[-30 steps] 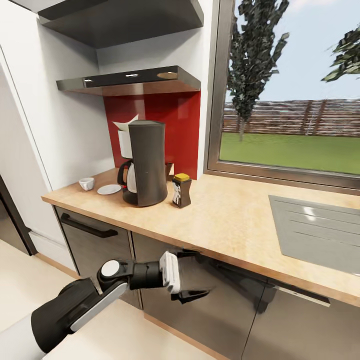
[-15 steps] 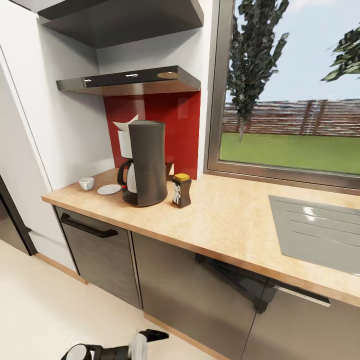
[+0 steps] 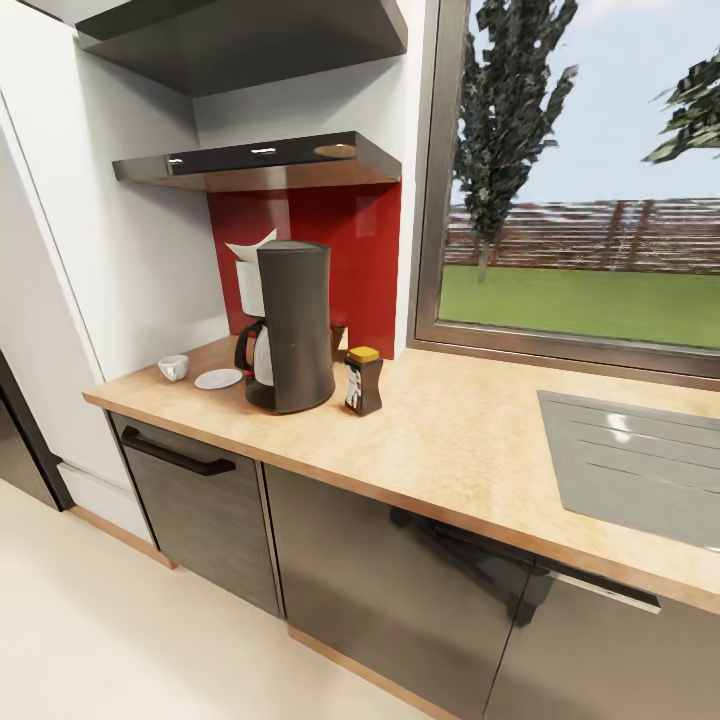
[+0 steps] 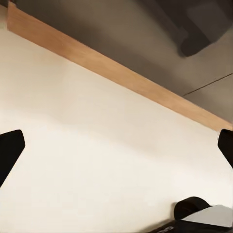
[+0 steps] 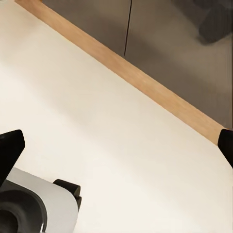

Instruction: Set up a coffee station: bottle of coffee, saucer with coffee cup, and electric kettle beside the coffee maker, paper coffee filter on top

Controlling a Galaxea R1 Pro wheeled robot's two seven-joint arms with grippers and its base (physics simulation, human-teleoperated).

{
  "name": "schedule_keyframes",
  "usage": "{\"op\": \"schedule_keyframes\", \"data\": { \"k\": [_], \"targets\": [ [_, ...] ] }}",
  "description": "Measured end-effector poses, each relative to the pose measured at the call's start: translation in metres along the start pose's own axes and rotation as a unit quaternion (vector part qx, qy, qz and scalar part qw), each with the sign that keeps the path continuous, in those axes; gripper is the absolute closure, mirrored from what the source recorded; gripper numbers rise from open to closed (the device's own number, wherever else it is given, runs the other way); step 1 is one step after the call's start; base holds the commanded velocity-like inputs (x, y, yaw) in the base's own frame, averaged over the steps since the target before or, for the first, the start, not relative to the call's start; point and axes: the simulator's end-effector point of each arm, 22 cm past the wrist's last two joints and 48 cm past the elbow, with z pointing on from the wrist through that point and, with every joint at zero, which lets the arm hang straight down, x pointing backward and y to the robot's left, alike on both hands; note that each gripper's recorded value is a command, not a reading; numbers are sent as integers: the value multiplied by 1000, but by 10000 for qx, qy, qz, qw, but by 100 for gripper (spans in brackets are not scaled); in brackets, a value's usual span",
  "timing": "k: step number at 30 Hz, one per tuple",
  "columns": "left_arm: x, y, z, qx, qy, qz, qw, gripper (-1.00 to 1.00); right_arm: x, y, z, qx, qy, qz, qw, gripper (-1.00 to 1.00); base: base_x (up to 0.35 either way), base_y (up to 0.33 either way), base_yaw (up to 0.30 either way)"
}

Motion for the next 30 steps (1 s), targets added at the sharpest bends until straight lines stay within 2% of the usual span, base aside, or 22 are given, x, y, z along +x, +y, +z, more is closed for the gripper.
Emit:
{"op": "schedule_keyframes", "data": {
  "k": [5, 14, 19, 30],
  "targets": [
    [2, 1, 3, -107, -93, -242, 9996, -100, -1, -2, 0, 47, -12, 27, 10000, -100, 0, 0, 0],
    [2, -1, 4, -107, -101, -266, 9995, -100, -1, -1, 1, 27, -20, 29, 10000, -100, 0, 0, 0],
    [3, -1, 4, -102, -98, -268, 9995, -100, -1, -1, 1, 31, -22, 28, 10000, -100, 0, -165, 0],
    [3, -2, 4, -97, -98, -269, 9995, -100, -1, -2, 0, 38, -17, 28, 10000, -100, 0, -17, -247]
  ]
}}
